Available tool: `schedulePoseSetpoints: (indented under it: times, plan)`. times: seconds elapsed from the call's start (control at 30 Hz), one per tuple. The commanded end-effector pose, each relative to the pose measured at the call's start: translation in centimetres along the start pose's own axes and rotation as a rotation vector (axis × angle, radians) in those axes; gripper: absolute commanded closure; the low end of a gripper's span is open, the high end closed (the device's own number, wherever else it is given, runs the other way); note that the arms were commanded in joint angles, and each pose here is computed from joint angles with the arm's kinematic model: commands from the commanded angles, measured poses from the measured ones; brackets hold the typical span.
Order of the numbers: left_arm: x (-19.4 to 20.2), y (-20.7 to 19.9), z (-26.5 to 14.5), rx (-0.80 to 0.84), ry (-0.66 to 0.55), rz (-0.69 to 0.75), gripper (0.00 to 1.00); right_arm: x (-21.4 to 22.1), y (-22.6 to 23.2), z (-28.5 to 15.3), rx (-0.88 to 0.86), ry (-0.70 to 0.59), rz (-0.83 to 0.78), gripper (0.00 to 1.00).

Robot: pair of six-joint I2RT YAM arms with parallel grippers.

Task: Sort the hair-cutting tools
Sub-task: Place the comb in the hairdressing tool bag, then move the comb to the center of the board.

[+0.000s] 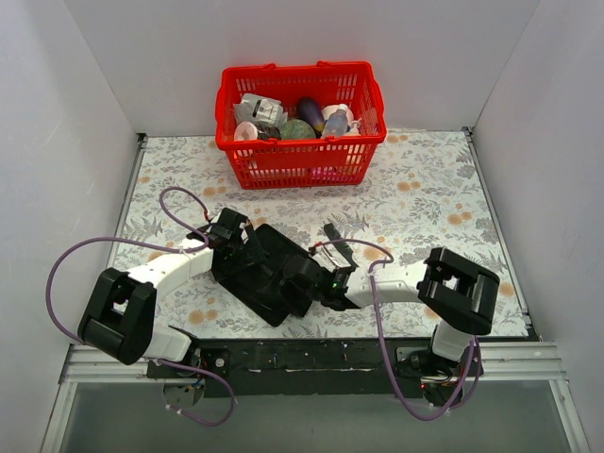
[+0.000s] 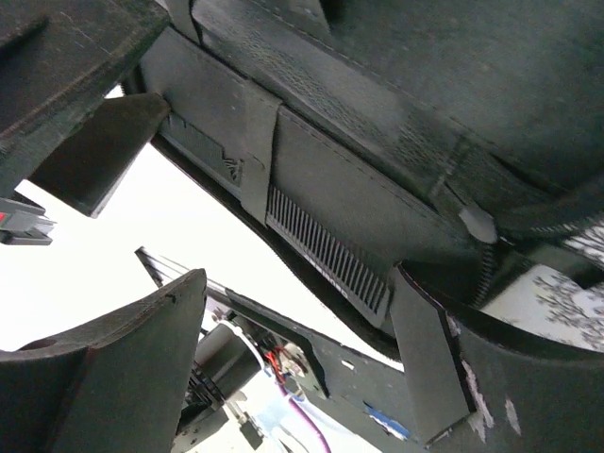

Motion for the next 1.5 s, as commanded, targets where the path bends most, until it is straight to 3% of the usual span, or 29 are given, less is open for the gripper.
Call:
schedulePoseSetpoints:
  times: [0.0,0.2,0.33,0.53,0.73,1.03,1.23,1.47]
  plan:
    - [2.4,2.1,0.7,-0.065,0.076,0.007,0.05,0.0,-11.3,-1.7,0.392,0.015,-0.112,0.14]
    - [2.1,1.8,0.5,-0.055,0.066,0.006,0.05,-0.2,-10.1,-4.9,0.4,-0.002,-0.178,0.15]
    - [1.9,1.6,0.3,-0.044,0.06,0.004,0.05,-2.0,-6.9,-7.5,0.333,-0.09,-0.265,0.15]
    - [1.4,0.9,-0.2,-0.02,0.049,0.001,0.05,-7.4,-6.1,-12.2,0.411,-0.295,-0.433,0.16]
    - [0.4,-0.9,-1.4,0.048,0.042,0.017,0.05,-13.2,-8.1,-14.6,0.537,-0.372,-0.542,0.17]
    - [-2.8,-4.1,-4.8,0.139,-0.017,0.043,0.03,-20.4,-10.1,-13.8,0.538,-0.369,-0.546,0.21]
    - [-3.9,-5.4,-6.7,0.191,-0.042,0.033,0.03,-22.1,-9.8,-11.2,0.599,-0.298,-0.629,0.26]
    - [-3.6,-4.8,-6.8,0.176,-0.046,0.029,0.02,-22.2,-8.8,-8.0,0.556,-0.224,-0.674,0.28]
Point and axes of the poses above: each gripper's point midway between its finger pads, its own z axis out along the fingers, its own y axis along the line the jaws close on, x = y × z, the point moved 1 cm from there along -z, back along the fingers, and after that the axes turned 1 degree about -z, right-handed, at the moved point
